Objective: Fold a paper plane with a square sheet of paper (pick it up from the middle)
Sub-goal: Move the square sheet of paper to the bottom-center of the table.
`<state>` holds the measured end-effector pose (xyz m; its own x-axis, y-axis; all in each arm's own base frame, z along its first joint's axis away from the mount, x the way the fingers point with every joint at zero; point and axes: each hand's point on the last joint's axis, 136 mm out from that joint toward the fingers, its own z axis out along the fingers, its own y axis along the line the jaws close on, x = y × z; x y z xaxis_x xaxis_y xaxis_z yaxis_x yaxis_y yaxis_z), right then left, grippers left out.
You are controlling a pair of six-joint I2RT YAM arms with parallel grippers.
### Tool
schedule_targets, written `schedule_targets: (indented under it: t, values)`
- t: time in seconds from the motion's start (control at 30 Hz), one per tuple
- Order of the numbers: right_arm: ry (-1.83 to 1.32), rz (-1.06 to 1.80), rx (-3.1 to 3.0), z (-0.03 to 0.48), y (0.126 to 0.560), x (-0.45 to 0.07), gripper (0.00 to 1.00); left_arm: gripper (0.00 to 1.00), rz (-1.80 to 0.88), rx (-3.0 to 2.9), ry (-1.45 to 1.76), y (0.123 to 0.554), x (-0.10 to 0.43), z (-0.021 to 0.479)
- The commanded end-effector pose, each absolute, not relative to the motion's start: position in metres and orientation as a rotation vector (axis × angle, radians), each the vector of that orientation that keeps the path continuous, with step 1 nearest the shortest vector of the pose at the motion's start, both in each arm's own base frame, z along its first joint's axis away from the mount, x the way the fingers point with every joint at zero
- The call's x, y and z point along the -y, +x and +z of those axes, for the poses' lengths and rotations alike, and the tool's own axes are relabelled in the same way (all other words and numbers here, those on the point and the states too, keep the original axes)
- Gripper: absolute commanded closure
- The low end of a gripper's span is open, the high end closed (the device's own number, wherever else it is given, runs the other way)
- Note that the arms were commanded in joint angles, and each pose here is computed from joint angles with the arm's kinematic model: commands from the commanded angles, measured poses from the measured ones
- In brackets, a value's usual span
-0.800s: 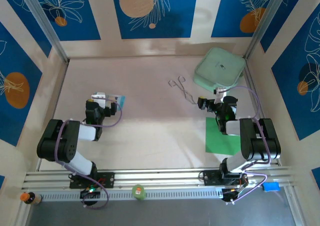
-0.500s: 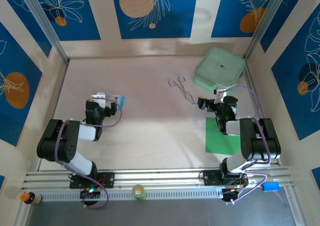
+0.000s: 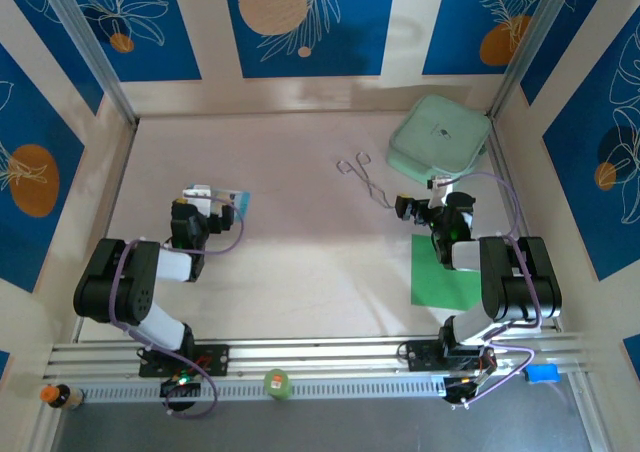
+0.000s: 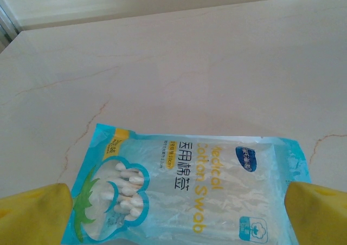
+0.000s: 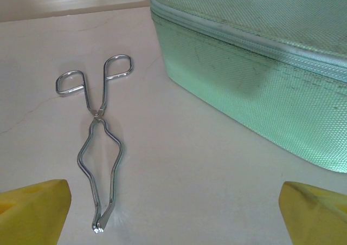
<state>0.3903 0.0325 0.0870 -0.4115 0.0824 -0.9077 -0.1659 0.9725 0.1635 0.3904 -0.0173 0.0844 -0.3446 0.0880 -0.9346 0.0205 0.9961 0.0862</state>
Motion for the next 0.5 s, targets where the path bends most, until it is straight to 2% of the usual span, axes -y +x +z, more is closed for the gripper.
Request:
schedule_targets:
  t: [0.0, 0.27, 0.47]
  values:
    - [-0.065, 0.286, -1.962, 0.094, 0.397, -0.033, 0.01, 0.00, 0.056, -1.905, 0.082, 0.397, 0.017, 0.091]
    - [-0.083, 0.264, -1.945, 0.096, 0.395, -0.036, 0.01, 0.00, 0.051, -1.887, 0.083, 0.394, 0.017, 0.094]
    - [-0.119, 0.228, -1.912, 0.113, 0.388, -0.043, 0.01, 0.00, 0.058, -1.809, 0.050, 0.375, 0.012, 0.120]
